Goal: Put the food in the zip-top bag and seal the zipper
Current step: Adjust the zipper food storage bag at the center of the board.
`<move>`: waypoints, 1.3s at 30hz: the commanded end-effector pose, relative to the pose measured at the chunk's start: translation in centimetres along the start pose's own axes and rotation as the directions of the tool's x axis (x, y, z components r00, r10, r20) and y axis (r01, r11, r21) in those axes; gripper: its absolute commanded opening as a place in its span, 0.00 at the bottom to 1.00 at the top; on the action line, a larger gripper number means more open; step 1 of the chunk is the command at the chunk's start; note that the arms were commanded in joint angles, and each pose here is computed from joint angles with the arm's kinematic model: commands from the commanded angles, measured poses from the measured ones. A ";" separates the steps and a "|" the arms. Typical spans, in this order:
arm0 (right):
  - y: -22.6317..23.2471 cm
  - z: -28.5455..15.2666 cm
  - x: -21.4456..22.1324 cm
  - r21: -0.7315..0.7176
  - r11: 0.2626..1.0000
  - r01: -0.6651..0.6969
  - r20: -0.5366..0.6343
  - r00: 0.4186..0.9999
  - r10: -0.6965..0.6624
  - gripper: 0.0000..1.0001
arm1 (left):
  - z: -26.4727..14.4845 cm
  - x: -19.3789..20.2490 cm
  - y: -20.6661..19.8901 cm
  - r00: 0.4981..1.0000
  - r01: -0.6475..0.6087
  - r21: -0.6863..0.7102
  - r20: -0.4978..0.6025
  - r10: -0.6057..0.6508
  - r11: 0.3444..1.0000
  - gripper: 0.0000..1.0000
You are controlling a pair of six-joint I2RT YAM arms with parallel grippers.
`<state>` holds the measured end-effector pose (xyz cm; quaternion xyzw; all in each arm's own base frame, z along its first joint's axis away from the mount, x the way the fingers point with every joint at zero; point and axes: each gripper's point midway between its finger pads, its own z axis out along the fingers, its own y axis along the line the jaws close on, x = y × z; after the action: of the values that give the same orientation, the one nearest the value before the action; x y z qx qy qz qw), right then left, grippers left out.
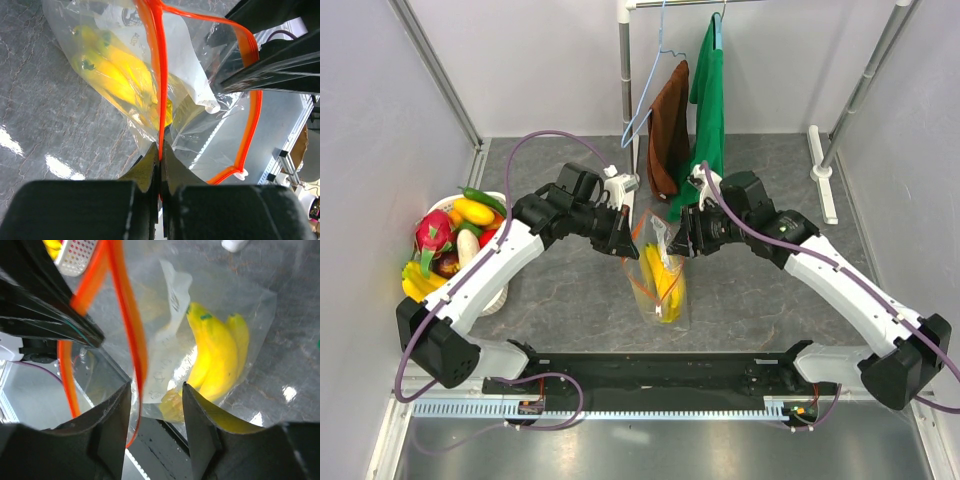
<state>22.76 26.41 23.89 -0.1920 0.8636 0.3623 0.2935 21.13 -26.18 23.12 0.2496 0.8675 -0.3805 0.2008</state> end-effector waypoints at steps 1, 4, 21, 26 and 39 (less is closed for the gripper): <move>1.8 -1.8 -1.9 -0.038 0.998 0.060 0.017 0.998 -0.059 0.48 | -1.4 -1.5 -1.8 0.996 -0.070 0.042 0.057 0.068 0.997 0.02; 1.7 -1.5 -1.1 -0.055 0.996 0.065 -0.018 0.998 -0.066 0.41 | -1.4 -1.7 -1.9 0.996 -0.069 0.045 0.059 0.066 0.997 0.02; 3.4 -3.2 -0.3 -0.116 0.993 0.035 -0.048 0.998 -0.041 0.00 | -3.2 -3.8 -0.3 0.986 -0.139 -0.038 0.085 0.142 0.990 0.07; 3.8 -4.8 0.1 -0.111 0.993 0.026 -0.054 0.998 -0.032 0.00 | -5.2 -3.6 0.6 0.971 -0.236 -0.129 0.015 0.240 0.963 0.12; 1.4 -3.9 -0.5 -0.038 0.999 -0.029 -0.026 0.999 0.028 0.00 | -13.3 -4.6 4.1 0.956 -0.202 -0.339 0.136 0.260 0.919 1.00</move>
<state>20.35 24.77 26.47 -0.2000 0.8660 0.3802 0.2560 24.24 -19.22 28.49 0.2894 0.8671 -0.2782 0.2949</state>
